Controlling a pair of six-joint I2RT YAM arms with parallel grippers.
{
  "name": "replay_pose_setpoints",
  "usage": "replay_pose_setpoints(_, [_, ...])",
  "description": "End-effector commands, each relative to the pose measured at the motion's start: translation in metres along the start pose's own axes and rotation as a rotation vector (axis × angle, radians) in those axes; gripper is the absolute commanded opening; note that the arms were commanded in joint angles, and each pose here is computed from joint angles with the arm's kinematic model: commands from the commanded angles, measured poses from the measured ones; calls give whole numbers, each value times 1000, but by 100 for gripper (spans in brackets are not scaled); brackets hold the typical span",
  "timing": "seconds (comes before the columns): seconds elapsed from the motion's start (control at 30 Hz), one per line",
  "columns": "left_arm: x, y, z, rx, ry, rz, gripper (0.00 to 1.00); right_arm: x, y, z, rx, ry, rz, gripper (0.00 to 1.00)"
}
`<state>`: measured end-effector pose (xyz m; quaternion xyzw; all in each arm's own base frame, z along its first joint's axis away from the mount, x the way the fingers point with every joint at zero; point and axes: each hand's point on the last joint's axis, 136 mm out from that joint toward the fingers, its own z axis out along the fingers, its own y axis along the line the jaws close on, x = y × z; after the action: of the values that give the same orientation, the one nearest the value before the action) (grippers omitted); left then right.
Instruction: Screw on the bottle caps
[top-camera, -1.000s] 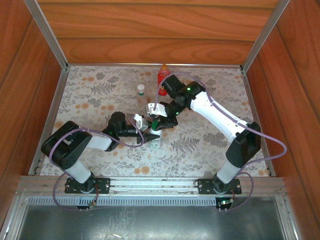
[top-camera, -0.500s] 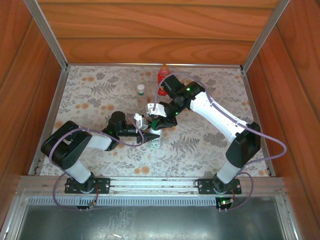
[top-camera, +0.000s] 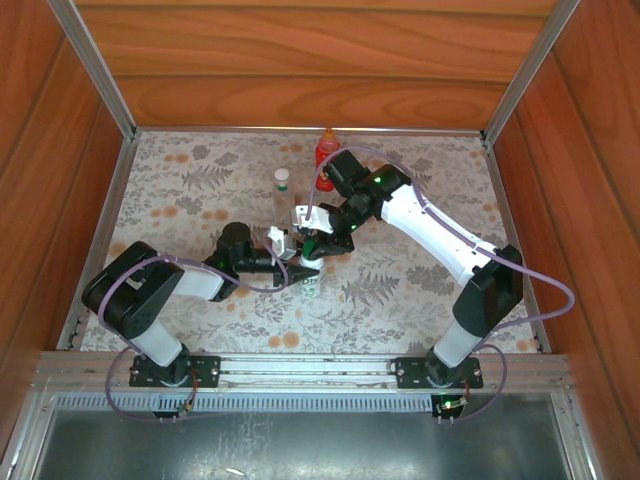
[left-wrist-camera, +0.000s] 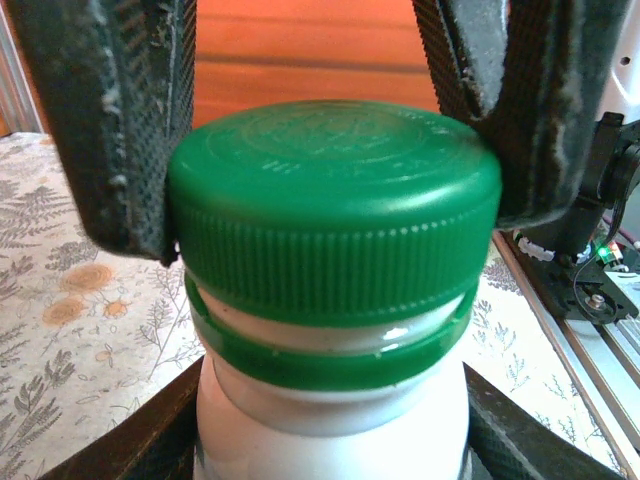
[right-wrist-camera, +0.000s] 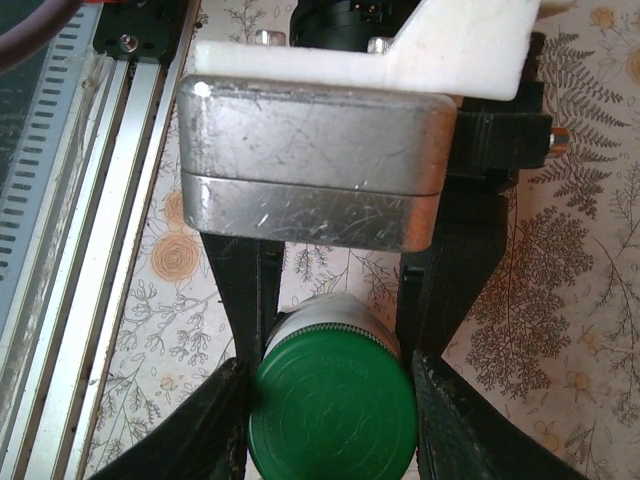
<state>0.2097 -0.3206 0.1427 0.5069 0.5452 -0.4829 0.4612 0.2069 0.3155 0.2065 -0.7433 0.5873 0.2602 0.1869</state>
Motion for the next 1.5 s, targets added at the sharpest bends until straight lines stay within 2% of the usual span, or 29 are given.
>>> replay_pose_setpoints(0.0, [14,1,-2,0,48,-87,53,15,4,9,-10,54,80,39])
replay_pose_setpoints(0.2, [10,10,-2,-51,44,-67,53,18,2,9,34,55,211,34])
replay_pose_setpoints(0.37, [8,19,-2,-99,45,-58,53,24,-1,13,99,80,322,34])
replay_pose_setpoints(0.6, [5,32,0,-161,43,-46,53,40,-6,17,258,158,567,31])
replay_pose_setpoints(0.97, [1,37,5,-170,38,-46,53,65,-19,14,581,151,932,25])
replay_pose_setpoints(1.13, [0,37,6,-166,36,-43,53,72,-15,10,641,182,1084,25])
replay_pose_setpoints(1.3, [1,37,6,-168,39,-43,53,76,-12,4,683,262,1138,26])
replay_pose_setpoints(1.47, [3,36,6,-166,42,-40,53,62,-14,3,646,217,1093,30])
